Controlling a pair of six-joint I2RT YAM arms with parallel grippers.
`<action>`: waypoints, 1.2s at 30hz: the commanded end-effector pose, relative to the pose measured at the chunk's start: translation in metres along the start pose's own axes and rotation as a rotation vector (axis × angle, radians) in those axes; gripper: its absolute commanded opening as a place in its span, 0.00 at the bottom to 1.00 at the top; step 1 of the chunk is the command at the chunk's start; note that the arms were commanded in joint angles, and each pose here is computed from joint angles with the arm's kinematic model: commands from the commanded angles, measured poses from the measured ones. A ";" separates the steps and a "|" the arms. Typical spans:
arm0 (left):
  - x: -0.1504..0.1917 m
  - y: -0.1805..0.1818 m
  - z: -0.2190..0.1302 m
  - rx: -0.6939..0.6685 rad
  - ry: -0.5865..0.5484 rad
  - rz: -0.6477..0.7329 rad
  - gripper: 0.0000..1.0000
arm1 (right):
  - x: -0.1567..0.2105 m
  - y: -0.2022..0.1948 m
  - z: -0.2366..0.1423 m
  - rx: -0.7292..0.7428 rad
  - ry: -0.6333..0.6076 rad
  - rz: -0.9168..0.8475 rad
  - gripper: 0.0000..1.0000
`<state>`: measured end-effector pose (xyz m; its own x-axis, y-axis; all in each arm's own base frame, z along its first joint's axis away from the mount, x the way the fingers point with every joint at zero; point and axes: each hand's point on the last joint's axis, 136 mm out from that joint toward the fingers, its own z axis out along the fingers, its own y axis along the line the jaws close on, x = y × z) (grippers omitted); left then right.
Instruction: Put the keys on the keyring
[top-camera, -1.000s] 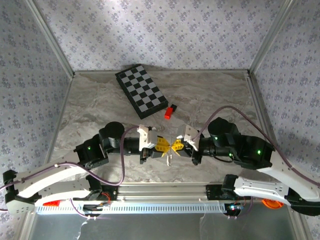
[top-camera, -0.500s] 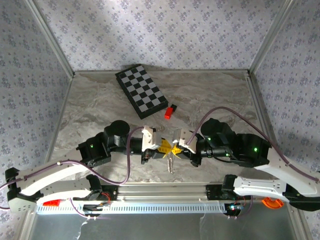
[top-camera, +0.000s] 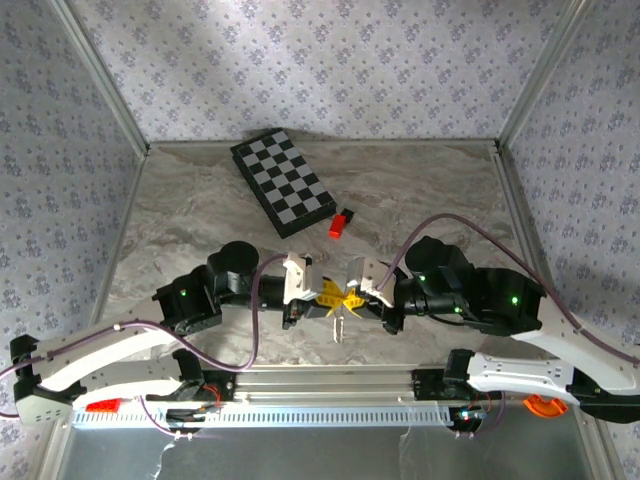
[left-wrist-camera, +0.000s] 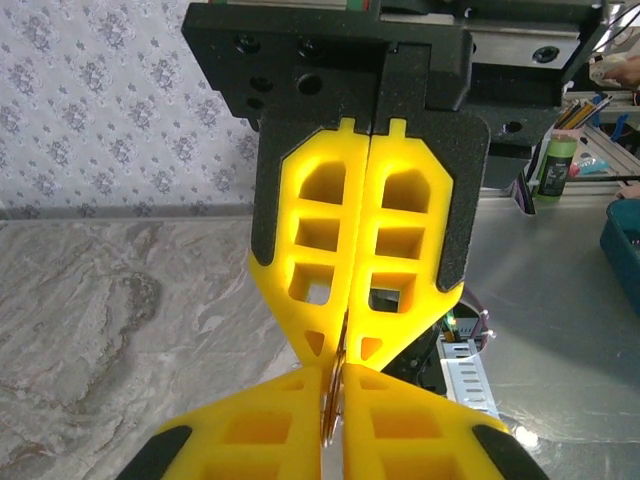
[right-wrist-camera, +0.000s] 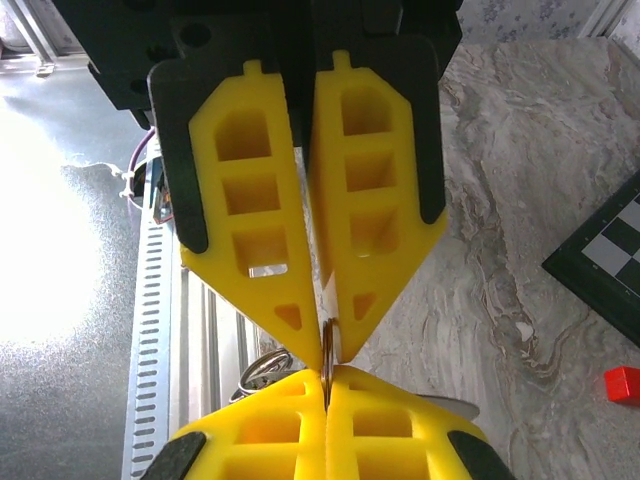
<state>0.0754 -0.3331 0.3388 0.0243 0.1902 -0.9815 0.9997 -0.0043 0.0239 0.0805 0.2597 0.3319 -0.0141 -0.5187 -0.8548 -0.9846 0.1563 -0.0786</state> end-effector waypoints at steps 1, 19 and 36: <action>-0.012 -0.001 -0.004 -0.004 -0.042 0.027 0.02 | -0.017 0.009 -0.005 -0.042 -0.084 -0.019 0.00; -0.033 0.004 -0.018 -0.069 -0.214 0.006 0.00 | -0.016 -0.001 -0.006 0.002 -0.140 0.051 0.02; -0.053 -0.006 -0.028 -0.020 -0.325 0.018 0.00 | -0.021 -0.014 -0.015 -0.010 -0.292 0.132 0.36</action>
<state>0.0787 -0.3225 0.3582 0.0106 -0.0021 -0.9999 0.9984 0.0552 0.0104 0.1013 0.2538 0.3490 -0.1046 -0.2762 -0.9554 -0.9675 0.2506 0.0335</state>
